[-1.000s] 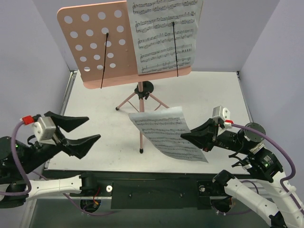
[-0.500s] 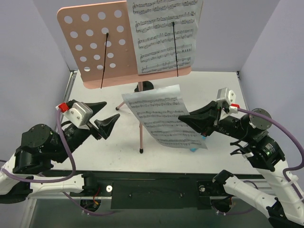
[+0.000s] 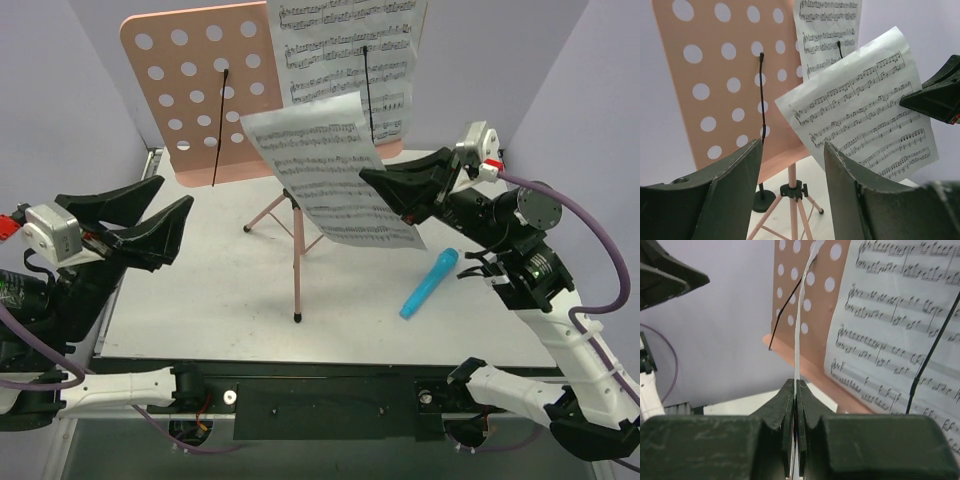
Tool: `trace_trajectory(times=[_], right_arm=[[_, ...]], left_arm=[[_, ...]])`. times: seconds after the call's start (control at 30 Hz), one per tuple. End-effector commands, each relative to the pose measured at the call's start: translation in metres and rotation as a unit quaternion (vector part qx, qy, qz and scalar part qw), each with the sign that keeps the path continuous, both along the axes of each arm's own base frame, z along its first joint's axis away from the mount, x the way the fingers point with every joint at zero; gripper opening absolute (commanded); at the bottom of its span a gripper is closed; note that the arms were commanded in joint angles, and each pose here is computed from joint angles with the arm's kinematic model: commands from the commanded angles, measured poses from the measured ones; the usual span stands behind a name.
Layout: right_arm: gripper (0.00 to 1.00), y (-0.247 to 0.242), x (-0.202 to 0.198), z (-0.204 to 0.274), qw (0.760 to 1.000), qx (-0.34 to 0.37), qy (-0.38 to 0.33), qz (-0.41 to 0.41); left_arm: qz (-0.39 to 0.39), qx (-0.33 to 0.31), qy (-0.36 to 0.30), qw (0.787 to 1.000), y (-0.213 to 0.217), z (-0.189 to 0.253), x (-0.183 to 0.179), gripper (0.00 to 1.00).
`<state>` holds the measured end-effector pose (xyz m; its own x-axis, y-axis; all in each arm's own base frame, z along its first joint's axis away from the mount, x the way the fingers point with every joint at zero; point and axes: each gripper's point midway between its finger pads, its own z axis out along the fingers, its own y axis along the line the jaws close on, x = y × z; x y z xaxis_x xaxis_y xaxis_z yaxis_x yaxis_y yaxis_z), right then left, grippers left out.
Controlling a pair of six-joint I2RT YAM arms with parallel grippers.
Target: Set up the instrument practice props
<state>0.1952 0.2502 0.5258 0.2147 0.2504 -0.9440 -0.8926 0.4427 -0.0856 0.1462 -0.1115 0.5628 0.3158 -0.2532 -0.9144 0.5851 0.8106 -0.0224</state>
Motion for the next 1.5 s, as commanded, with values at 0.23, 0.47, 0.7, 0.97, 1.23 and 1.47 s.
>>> trace_trajectory(times=[0.23,0.47,0.7,0.97,1.23,1.47], right_arm=[[0.00,-0.005,0.007,0.120,0.982,0.157,-0.102,-0.011],[0.00,-0.011,0.001,0.143,0.973,0.195,-0.122,-0.005],[0.00,-0.019,0.004,0.152,0.966,0.219,-0.132,-0.024],[0.00,-0.015,0.015,0.170,0.957,0.257,-0.136,-0.018],[0.00,-0.006,0.027,0.169,0.956,0.258,-0.135,-0.017],[0.00,-0.006,0.038,0.165,0.956,0.258,-0.137,-0.038]], left_arm=[[0.081,-0.050,-0.040,0.995,-0.002,0.046,0.018,0.63],[0.108,-0.056,-0.045,0.992,-0.012,0.044,0.026,0.66],[0.132,-0.055,-0.050,0.988,-0.016,0.042,0.031,0.67],[0.148,-0.030,-0.044,0.988,-0.031,0.043,0.051,0.70],[0.117,-0.014,-0.027,0.993,-0.033,0.041,0.088,0.70],[0.077,-0.015,-0.014,0.997,-0.039,0.036,0.105,0.70]])
